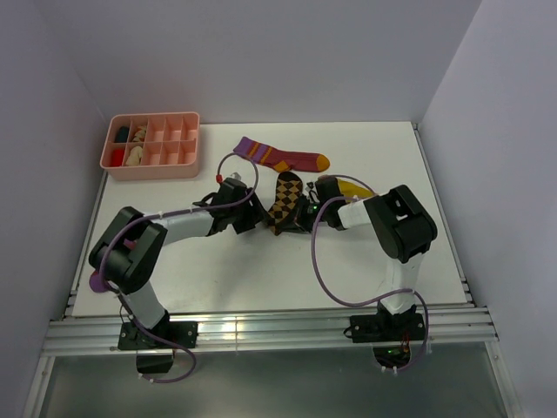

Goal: Roll the socks
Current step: Roll the sock at the center of the board.

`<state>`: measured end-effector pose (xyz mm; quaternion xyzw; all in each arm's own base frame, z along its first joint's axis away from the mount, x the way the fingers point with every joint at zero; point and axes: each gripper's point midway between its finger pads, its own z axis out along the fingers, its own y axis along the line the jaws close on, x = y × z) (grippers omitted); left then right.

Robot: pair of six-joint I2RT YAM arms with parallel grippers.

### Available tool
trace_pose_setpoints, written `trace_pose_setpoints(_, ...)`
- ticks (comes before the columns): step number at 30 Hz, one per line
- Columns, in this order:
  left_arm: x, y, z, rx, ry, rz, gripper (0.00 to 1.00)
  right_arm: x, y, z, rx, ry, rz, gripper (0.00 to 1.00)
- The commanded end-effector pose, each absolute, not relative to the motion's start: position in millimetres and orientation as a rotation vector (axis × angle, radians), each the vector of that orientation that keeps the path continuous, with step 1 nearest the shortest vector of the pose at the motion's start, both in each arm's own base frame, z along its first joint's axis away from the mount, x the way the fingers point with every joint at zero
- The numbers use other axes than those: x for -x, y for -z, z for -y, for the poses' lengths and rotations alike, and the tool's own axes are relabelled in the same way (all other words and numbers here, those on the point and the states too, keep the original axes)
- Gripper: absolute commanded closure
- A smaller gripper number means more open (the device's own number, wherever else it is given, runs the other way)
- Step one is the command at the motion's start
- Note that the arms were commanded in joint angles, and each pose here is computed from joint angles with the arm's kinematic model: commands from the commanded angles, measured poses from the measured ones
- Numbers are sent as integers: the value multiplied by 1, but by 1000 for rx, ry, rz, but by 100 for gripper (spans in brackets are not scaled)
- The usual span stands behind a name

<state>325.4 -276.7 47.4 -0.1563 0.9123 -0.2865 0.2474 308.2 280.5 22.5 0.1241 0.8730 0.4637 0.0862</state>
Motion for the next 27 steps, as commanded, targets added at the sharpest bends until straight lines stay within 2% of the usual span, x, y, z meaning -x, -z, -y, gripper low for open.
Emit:
trace_pose_setpoints(1,-338,-49,288,473,855,-2441,34,-299,4,-272,-471,-1299,-2707,99)
trace_pose_setpoints(4,-342,-43,287,475,826,-2454,37,-299,4,-273,-456,-1296,-2705,99)
trace_pose_setpoints(10,-338,-16,283,484,754,-2530,58,-305,-5,-272,-367,-1271,-2665,96)
trace_pose_setpoints(13,-335,-2,276,485,671,-2582,74,-313,-19,-269,-264,-1215,-2600,86)
trace_pose_setpoints(14,-334,0,273,490,643,-2595,89,-314,-23,-270,-228,-1197,-2584,76)
trace_pose_setpoints(16,-332,3,270,480,596,-2627,100,-320,-35,-265,-135,-1106,-2529,68)
trace_pose_setpoints(17,-332,3,268,474,577,-2635,100,-322,-40,-264,-97,-1068,-2503,62)
trace_pose_setpoints(21,-335,-9,266,413,530,-2652,100,-322,-85,-267,153,-912,-2314,58)
trace_pose_setpoints(24,-338,-16,258,380,463,-2648,100,-327,-105,-256,252,-653,-2189,50)
trace_pose_setpoints(27,-339,-21,256,357,439,-2651,100,-316,-119,-271,349,-598,-2101,47)
